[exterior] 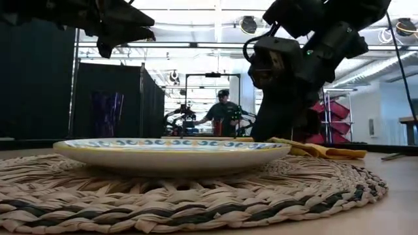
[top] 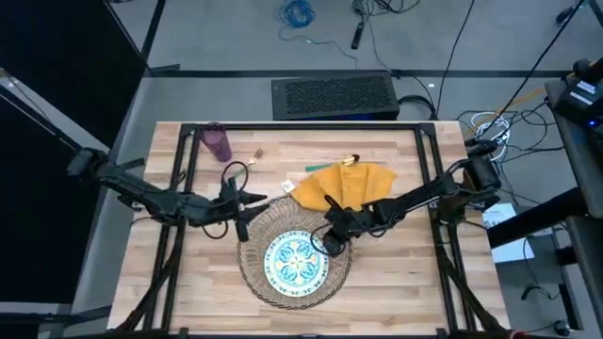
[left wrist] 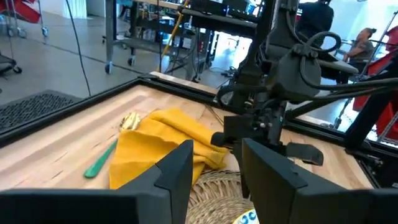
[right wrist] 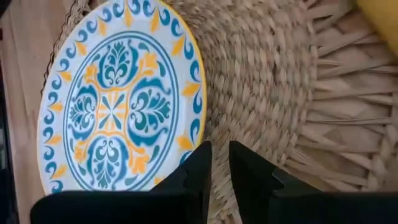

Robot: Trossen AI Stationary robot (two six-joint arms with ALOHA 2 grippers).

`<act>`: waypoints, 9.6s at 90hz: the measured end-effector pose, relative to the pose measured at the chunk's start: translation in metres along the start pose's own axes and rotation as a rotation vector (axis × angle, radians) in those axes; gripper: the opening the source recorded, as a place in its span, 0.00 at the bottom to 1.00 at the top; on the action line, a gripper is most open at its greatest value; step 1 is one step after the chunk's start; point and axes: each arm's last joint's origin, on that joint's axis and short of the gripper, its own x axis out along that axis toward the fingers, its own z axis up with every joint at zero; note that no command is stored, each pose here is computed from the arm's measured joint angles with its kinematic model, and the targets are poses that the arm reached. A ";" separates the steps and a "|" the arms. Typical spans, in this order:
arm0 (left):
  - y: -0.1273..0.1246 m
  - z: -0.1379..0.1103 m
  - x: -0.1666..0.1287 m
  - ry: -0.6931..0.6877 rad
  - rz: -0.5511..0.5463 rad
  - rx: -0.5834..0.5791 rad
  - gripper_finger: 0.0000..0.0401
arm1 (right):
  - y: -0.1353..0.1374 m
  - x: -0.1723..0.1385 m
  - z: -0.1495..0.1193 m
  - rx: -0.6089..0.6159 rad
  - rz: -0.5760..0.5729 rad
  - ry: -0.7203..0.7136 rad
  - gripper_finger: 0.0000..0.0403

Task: Set table place
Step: Put the blue patterned plate on the brown tablemat, then fold the yellow table napkin

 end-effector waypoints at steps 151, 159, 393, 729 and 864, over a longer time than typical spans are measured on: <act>0.000 -0.002 0.000 0.023 -0.019 0.013 0.30 | 0.007 0.024 -0.018 0.091 0.048 0.027 0.29; 0.000 -0.002 0.000 0.022 -0.019 0.012 0.30 | 0.007 0.024 -0.019 0.084 0.052 0.031 0.17; 0.005 -0.020 -0.002 0.208 -0.011 0.009 0.30 | -0.009 -0.053 0.105 -0.306 -0.416 -0.075 0.33; 0.126 0.005 0.081 0.140 -0.193 -0.094 0.30 | -0.208 -0.109 0.024 0.453 -0.860 0.091 0.24; 0.107 0.012 0.083 0.047 -0.240 -0.117 0.30 | -0.042 -0.153 0.126 -0.132 -0.109 -0.532 0.00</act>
